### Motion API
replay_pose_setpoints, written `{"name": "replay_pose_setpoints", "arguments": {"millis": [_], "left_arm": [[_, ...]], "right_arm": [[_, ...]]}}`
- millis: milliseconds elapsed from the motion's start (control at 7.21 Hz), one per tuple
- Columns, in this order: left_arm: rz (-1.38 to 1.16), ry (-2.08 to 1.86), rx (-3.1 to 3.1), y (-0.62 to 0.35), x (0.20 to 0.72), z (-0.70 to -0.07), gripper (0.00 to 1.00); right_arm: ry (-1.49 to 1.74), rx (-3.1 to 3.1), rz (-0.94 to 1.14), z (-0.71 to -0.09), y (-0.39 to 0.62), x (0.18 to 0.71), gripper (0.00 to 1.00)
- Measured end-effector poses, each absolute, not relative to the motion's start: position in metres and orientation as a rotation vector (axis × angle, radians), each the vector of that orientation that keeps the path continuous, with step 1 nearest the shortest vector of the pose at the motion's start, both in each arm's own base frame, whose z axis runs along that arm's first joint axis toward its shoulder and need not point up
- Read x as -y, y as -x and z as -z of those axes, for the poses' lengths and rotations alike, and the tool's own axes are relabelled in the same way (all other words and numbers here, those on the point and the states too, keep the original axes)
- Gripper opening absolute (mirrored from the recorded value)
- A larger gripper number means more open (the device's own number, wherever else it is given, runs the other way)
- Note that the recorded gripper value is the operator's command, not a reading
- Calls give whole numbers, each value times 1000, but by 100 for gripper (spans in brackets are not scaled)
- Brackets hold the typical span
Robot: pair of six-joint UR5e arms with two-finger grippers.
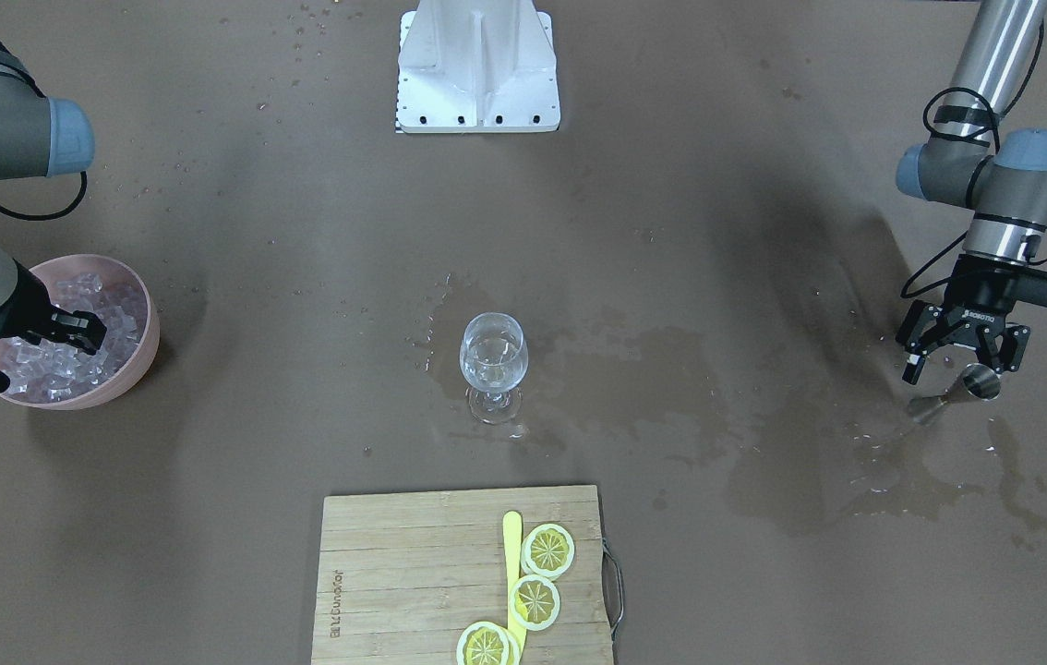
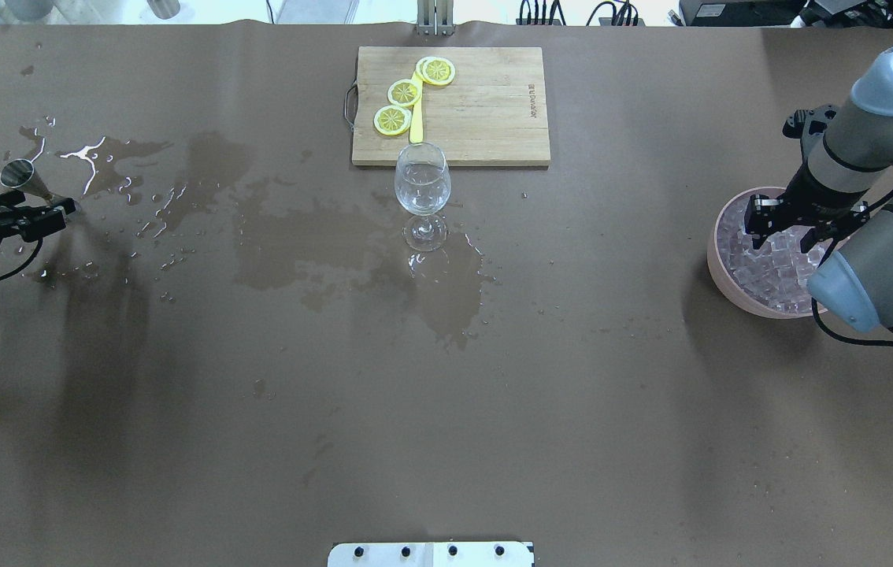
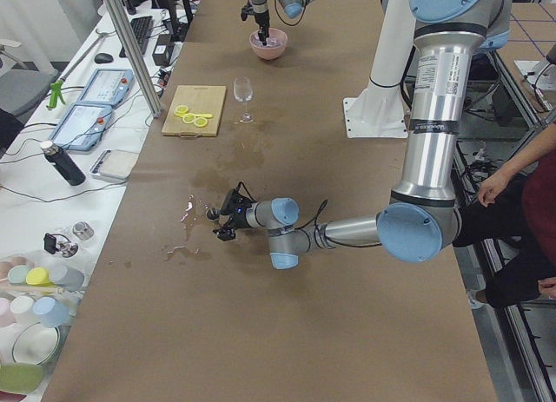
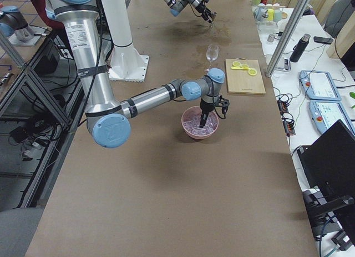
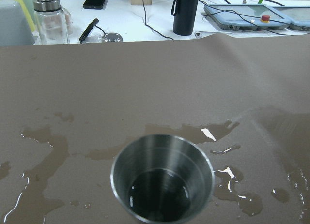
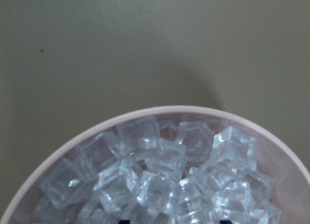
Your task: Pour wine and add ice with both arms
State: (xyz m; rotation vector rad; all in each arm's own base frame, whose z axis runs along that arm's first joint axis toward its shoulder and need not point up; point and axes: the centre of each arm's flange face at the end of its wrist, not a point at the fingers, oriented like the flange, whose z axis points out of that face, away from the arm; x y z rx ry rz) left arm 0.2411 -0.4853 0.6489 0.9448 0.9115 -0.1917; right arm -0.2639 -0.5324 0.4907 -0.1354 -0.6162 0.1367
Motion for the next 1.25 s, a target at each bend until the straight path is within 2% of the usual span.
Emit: {"name": "replay_pose_setpoints", "arguments": {"millis": [416, 555, 693, 832, 971, 1248], "left_arm": [[212, -962, -877, -244, 484, -657, 97], [217, -968, -869, -247, 484, -658, 93], [220, -972, -865, -249, 484, -657, 90], [219, -974, -864, -251, 484, -657, 89], [218, -976, -864, -252, 485, -656, 85], [214, -979, -859, -253, 485, -656, 71]], "right_arm": [[127, 587, -139, -498, 266, 534, 50], [128, 585, -139, -498, 268, 534, 45], [129, 585, -138, -498, 270, 534, 35], [129, 586, -140, -496, 271, 534, 30], [131, 586, -149, -496, 271, 533, 27], [132, 589, -172, -494, 267, 535, 24]]}}
